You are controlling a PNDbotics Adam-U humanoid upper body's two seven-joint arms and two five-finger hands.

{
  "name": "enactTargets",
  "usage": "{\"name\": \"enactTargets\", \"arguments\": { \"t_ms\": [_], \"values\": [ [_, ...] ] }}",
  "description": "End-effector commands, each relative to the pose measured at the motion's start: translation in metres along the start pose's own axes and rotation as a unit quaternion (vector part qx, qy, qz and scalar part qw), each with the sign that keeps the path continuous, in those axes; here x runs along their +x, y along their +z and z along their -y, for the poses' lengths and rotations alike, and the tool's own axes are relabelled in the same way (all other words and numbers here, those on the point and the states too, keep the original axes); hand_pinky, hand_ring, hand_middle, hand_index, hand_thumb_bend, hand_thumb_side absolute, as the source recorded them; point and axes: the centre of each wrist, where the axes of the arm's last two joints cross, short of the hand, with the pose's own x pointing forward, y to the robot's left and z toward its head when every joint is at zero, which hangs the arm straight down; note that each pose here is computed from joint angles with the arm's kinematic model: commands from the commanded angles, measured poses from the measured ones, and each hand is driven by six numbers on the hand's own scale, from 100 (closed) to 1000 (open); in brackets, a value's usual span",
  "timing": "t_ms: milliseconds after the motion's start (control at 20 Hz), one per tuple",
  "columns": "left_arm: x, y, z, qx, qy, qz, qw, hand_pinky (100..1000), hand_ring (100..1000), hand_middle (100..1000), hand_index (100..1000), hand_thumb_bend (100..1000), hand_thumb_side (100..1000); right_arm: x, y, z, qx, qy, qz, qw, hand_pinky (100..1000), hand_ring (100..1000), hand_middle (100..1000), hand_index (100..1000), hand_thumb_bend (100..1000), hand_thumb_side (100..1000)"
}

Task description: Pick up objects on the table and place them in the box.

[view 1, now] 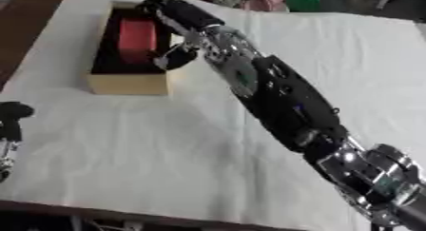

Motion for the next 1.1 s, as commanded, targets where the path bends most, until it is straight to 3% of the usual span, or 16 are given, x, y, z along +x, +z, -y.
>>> {"name": "enactTargets", "arguments": {
  "t_ms": [50,250,300,350,450,500,550,700,900,1100],
  "values": [
    [0.004,-0.001,-0.002,-0.001,-0.006,0.008,1.000,1000,814,686,764,100,269,-0.003,0.000,0.014,-0.024,0.005,-0.003,1.000,777,1000,938,950,292,100],
    [0.003,0.001,-0.003,0.002,-0.006,0.004,1.000,1000,813,686,764,100,268,-0.008,0.005,0.022,-0.041,0.007,-0.006,0.999,772,1000,914,946,289,100],
    [0.002,0.002,-0.003,0.004,-0.006,0.003,1.000,1000,813,686,764,100,268,-0.010,0.007,0.026,-0.047,0.008,-0.008,0.999,769,1000,903,943,170,100],
    [0.002,0.003,-0.003,0.005,-0.006,0.001,1.000,1000,813,686,764,100,268,-0.013,0.010,0.030,-0.055,0.007,-0.010,0.998,767,1000,898,943,277,100],
    [0.001,0.005,-0.004,0.009,-0.007,-0.001,1.000,1000,813,685,764,100,268,-0.021,0.018,0.038,-0.073,-0.002,-0.018,0.997,761,1000,883,943,250,100],
    [0.001,0.005,-0.004,0.010,-0.008,-0.002,1.000,1000,813,685,764,100,267,-0.024,0.022,0.042,-0.080,-0.006,-0.022,0.997,757,1000,877,942,184,100],
    [0.001,0.005,-0.004,0.012,-0.008,-0.002,1.000,1000,813,685,764,100,268,-0.029,0.027,0.046,-0.090,-0.010,-0.028,0.996,756,1000,874,942,231,100],
    [0.000,0.006,-0.005,0.016,-0.009,-0.003,1.000,1000,813,685,763,100,268,-0.049,0.048,0.059,-0.118,-0.022,-0.055,0.991,748,1000,864,940,197,100],
    [0.000,0.009,-0.007,0.022,-0.011,-0.006,1.000,1000,812,684,763,100,267,-0.082,0.083,0.070,-0.162,-0.044,-0.109,0.980,738,1000,853,942,137,100],
    [-0.001,0.010,-0.007,0.027,-0.012,-0.007,1.000,1000,812,684,763,100,267,-0.111,0.121,0.075,-0.215,-0.081,-0.166,0.959,726,1000,838,945,100,100]
  ]
}}
